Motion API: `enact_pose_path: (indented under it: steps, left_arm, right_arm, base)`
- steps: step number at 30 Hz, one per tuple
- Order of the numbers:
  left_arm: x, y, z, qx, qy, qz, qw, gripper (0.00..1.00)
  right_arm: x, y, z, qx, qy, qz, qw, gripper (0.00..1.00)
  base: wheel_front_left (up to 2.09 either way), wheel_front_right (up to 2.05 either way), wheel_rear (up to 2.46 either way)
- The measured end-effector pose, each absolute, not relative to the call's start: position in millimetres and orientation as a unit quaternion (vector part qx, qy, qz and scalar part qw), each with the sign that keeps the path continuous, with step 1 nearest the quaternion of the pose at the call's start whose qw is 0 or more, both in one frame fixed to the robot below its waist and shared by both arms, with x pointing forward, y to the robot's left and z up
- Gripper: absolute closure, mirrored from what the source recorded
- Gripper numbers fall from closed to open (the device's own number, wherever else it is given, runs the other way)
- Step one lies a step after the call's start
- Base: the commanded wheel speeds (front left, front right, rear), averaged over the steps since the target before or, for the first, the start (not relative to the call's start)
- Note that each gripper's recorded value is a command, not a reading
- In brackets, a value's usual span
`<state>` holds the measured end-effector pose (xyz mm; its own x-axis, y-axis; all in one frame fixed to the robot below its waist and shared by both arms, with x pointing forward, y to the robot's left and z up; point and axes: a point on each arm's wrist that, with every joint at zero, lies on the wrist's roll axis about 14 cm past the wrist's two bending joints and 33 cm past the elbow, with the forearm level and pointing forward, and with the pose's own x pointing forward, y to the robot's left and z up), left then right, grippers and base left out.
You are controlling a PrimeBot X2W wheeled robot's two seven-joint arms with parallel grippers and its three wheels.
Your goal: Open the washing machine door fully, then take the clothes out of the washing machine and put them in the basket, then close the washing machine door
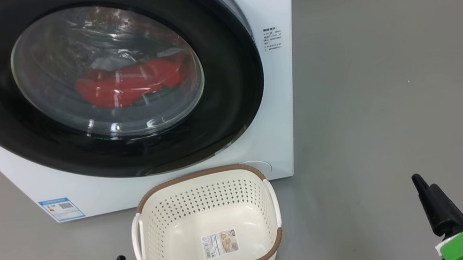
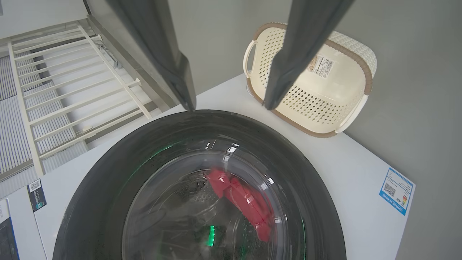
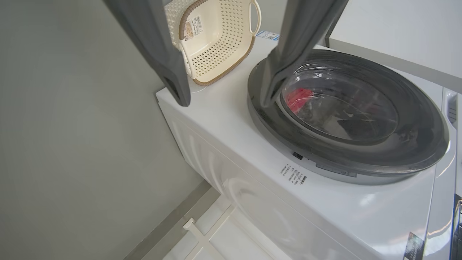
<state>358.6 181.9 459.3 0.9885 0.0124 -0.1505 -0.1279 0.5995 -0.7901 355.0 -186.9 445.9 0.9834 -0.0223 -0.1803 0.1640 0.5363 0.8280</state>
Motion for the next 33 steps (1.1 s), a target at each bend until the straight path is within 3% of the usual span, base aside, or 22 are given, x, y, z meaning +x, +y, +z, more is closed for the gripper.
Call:
enact_pose_path:
  steps: [33]
  left_arm:
    - [351.8,179.7,460.9,-0.270,0.054,0.021,0.961,0.00]
  right_arm:
    - [348.1,-180.3,443.8,0.341,0.072,-0.031,0.937,0.00]
  base:
    - [0.00,0.00,0.00]
